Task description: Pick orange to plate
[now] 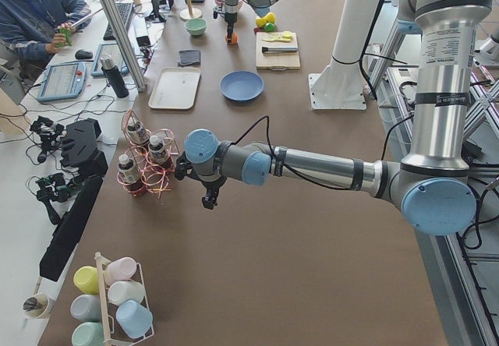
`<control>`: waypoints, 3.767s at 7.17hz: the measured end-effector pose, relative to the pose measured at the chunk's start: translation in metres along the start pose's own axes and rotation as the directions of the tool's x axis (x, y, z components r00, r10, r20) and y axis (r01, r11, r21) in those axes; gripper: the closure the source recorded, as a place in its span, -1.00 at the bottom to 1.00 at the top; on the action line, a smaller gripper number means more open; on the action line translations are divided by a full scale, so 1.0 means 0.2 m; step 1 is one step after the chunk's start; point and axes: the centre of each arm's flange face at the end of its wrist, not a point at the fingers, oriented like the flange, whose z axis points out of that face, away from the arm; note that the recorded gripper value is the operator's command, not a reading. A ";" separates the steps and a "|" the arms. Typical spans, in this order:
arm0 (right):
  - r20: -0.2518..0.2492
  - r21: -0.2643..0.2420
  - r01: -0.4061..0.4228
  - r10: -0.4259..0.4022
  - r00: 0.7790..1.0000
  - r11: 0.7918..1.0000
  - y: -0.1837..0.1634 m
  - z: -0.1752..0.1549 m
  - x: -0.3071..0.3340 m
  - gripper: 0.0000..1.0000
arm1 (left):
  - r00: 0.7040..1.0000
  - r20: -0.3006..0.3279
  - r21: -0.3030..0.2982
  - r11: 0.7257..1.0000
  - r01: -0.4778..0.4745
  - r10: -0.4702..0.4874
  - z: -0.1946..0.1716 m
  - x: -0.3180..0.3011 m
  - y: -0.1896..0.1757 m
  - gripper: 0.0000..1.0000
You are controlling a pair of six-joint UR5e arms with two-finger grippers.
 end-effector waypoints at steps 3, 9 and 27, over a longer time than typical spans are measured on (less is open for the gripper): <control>0.020 0.022 -0.029 0.029 0.999 0.999 0.02 -0.06 -0.10 1.00 | 1.000 0.000 -0.004 1.000 0.004 -0.004 0.01 -0.01 0.01 -0.96; 0.012 0.050 -0.279 0.279 0.960 0.959 0.15 -0.34 -1.57 1.00 | 1.000 0.000 -0.013 1.000 0.017 -0.017 0.02 -0.03 0.05 -0.96; -0.028 0.009 0.107 -0.107 0.994 0.994 -0.38 -0.75 0.15 -1.00 | 0.995 0.078 -0.043 0.997 0.058 -0.054 0.08 -0.15 0.17 -0.97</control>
